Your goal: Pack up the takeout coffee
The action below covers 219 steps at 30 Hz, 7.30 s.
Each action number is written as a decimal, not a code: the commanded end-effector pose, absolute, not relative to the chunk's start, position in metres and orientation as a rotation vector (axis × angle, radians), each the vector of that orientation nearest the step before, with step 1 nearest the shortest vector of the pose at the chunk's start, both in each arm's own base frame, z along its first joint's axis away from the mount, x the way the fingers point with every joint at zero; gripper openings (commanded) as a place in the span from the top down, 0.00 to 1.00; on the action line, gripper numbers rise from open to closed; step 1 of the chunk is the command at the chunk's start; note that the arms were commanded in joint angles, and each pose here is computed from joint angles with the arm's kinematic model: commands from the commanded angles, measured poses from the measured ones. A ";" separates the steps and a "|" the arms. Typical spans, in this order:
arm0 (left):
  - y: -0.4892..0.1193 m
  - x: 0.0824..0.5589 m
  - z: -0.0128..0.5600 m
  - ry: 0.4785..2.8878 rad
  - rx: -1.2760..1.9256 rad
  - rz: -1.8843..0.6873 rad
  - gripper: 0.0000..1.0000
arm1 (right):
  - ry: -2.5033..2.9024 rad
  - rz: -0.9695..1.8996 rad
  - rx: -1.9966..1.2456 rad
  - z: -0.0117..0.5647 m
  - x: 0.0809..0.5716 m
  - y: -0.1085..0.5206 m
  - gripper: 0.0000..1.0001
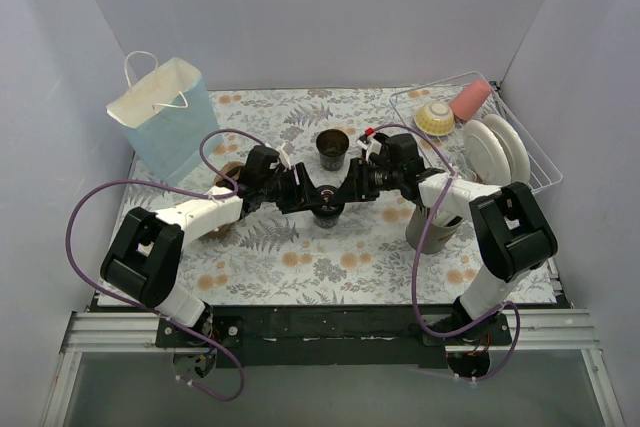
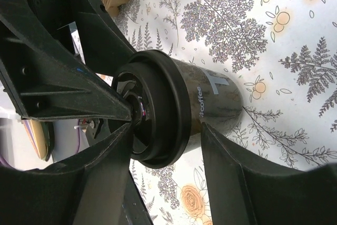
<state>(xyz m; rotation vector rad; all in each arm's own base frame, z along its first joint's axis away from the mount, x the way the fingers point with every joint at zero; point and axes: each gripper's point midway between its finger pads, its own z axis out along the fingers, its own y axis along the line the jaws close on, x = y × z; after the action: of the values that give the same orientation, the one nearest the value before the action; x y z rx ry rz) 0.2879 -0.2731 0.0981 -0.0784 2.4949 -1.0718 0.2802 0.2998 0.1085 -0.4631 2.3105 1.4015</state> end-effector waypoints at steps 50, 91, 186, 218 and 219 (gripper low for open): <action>-0.213 0.305 0.134 2.524 -0.091 -0.898 0.47 | 2.520 1.119 -0.844 0.064 0.273 0.314 0.64; -0.216 0.261 0.107 2.518 -0.208 -1.065 0.52 | 2.499 1.246 -1.038 0.025 0.253 0.310 0.65; -0.226 0.254 0.095 2.528 -0.060 -1.117 0.45 | 2.358 1.325 -1.068 0.083 0.278 0.332 0.36; -0.229 0.252 0.084 2.554 -0.109 -1.092 0.45 | 2.368 1.198 -0.496 0.148 0.292 0.307 0.16; -0.229 0.252 0.083 2.555 -0.108 -1.091 0.45 | 2.368 1.197 -0.490 0.149 0.291 0.306 0.17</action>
<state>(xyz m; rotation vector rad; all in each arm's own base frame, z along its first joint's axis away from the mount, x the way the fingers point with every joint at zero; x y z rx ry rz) 0.2607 -0.2368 0.1030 -0.0831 2.4994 -1.1656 0.2848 0.3081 0.1237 -0.5490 2.4465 1.2151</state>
